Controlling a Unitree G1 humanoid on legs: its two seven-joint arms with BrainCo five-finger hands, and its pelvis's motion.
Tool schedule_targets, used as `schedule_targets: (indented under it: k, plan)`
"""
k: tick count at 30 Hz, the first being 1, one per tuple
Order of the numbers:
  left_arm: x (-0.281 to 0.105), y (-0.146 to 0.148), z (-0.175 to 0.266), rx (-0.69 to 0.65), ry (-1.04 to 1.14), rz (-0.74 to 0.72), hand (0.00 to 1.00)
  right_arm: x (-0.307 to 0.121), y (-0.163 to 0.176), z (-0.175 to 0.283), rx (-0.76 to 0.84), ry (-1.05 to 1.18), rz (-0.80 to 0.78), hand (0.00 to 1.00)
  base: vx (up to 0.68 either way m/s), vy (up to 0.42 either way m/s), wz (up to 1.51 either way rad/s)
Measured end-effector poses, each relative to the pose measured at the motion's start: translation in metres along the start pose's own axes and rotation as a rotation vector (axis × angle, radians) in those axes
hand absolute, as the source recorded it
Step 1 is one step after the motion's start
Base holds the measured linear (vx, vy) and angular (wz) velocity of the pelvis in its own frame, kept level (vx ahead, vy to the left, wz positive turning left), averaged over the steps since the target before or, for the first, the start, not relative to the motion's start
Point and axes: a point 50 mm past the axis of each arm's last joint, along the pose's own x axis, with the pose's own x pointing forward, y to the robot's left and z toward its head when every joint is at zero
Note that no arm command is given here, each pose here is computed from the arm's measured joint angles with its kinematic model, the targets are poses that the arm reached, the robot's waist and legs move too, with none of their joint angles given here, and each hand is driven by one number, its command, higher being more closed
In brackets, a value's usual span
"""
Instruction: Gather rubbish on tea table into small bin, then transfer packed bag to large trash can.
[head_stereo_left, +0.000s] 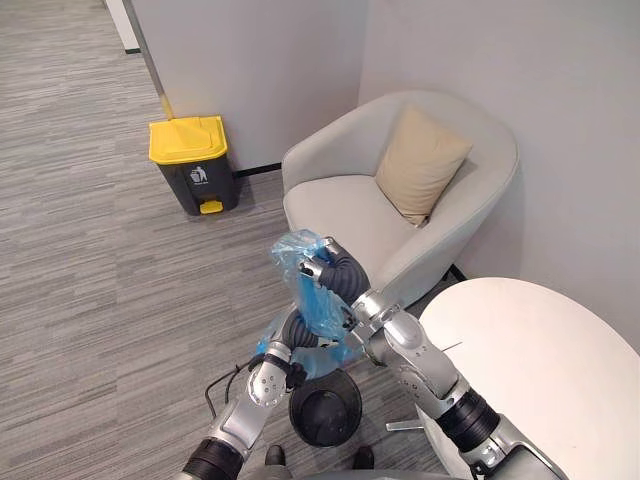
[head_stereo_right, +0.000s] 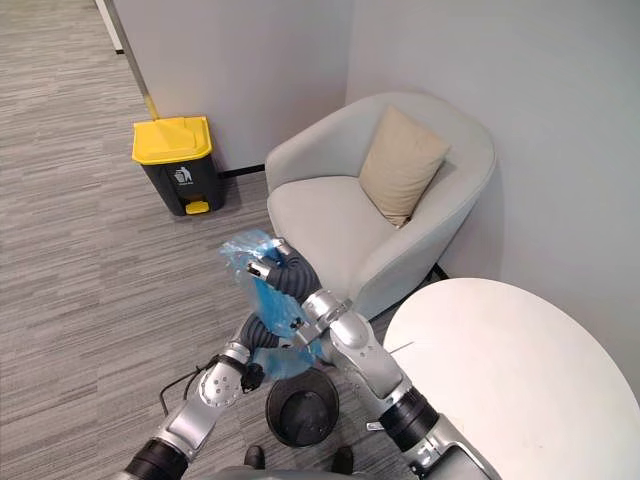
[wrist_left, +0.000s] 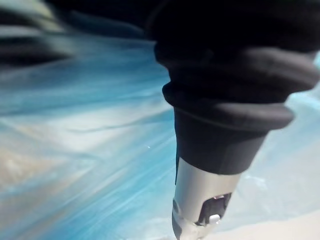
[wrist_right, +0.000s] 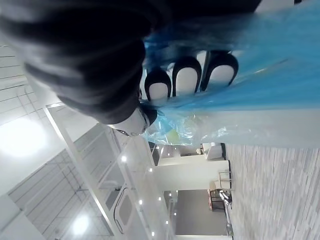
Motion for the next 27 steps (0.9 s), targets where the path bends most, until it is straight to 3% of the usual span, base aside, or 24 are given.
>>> schedule_targets:
  k: [4, 5, 14, 27]
  plan:
    - [0.005, -0.001, -0.005, 0.043, 0.008, 0.027, 0.0, 0.007, 0.009, 0.003, -0.015, -0.004, 0.06, 1.0, 0.0, 0.0, 0.0]
    - [0.006, 0.0, -0.007, 0.052, 0.01, 0.037, 1.0, 0.008, 0.014, 0.002, -0.015, 0.001, 0.083, 1.0, 0.0, 0.0, 0.0]
    - [-0.001, -0.011, -0.024, 0.092, 0.074, 0.023, 1.0, 0.016, 0.03, -0.008, 0.0, 0.052, 0.164, 1.0, 0.0, 0.0, 0.0]
    - [0.026, -0.016, 0.008, 0.071, 0.002, 0.024, 1.0, 0.022, 0.032, 0.0, 0.058, 0.009, 0.138, 1.0, 0.0, 0.0, 0.01]
